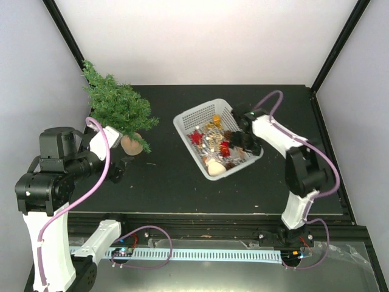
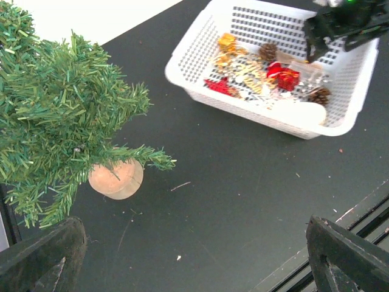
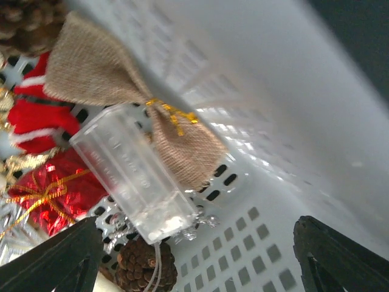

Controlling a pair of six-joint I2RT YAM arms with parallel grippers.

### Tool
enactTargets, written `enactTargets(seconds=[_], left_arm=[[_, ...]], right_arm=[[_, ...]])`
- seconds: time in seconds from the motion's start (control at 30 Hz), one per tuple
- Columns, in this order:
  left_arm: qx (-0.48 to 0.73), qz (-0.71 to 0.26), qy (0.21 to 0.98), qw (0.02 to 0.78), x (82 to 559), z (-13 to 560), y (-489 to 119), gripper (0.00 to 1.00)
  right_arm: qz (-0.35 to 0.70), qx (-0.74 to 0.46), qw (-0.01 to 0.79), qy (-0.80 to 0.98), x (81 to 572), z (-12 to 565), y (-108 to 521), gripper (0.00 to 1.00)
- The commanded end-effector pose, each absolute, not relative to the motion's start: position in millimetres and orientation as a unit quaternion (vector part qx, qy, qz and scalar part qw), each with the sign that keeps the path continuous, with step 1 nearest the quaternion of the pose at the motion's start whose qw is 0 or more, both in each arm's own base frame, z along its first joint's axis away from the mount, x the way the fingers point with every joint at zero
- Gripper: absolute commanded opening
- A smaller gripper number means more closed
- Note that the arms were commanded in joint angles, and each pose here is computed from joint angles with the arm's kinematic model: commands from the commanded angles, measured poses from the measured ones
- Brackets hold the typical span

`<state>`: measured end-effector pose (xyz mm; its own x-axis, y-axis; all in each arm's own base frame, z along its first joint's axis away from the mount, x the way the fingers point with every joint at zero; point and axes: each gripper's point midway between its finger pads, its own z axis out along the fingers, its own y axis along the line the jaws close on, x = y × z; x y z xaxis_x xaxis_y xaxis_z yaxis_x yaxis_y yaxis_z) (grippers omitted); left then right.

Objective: Decorate the small christmas tree

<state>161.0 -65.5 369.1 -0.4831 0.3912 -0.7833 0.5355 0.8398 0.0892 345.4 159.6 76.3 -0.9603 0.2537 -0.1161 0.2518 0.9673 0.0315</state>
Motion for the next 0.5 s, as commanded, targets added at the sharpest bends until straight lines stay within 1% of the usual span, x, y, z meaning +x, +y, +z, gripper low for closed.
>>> enactTargets(seconds=[0.0, 0.1, 0.2, 0.27, 0.37, 0.47], left_arm=[[0.279, -0.089, 0.844, 0.45, 166, 385, -70, 0.99], [0.282, -0.09, 0.846, 0.444, 171, 382, -71, 0.99], [0.285, -0.093, 0.846, 0.441, 176, 381, -72, 0.99], [0.286, -0.093, 0.845, 0.442, 178, 382, -73, 0.99], [0.288, -0.094, 0.845, 0.441, 181, 382, -73, 0.99], [0.288, -0.092, 0.846, 0.439, 182, 381, -73, 0.99]], right_arm=[[-0.042, 0.257, 0.083, 0.962, 311, 83, 83, 0.87], [-0.04, 0.325, 0.097, 0.94, 286, 87, 44, 0.86], [-0.055, 0.347, 0.104, 0.931, 273, 93, 28, 0.86], [-0.053, 0.355, 0.12, 0.926, 275, 103, 26, 0.86], [-0.021, 0.35, 0.148, 0.925, 289, 121, 35, 0.86], [-0.03, 0.336, 0.156, 0.929, 297, 134, 35, 0.86]])
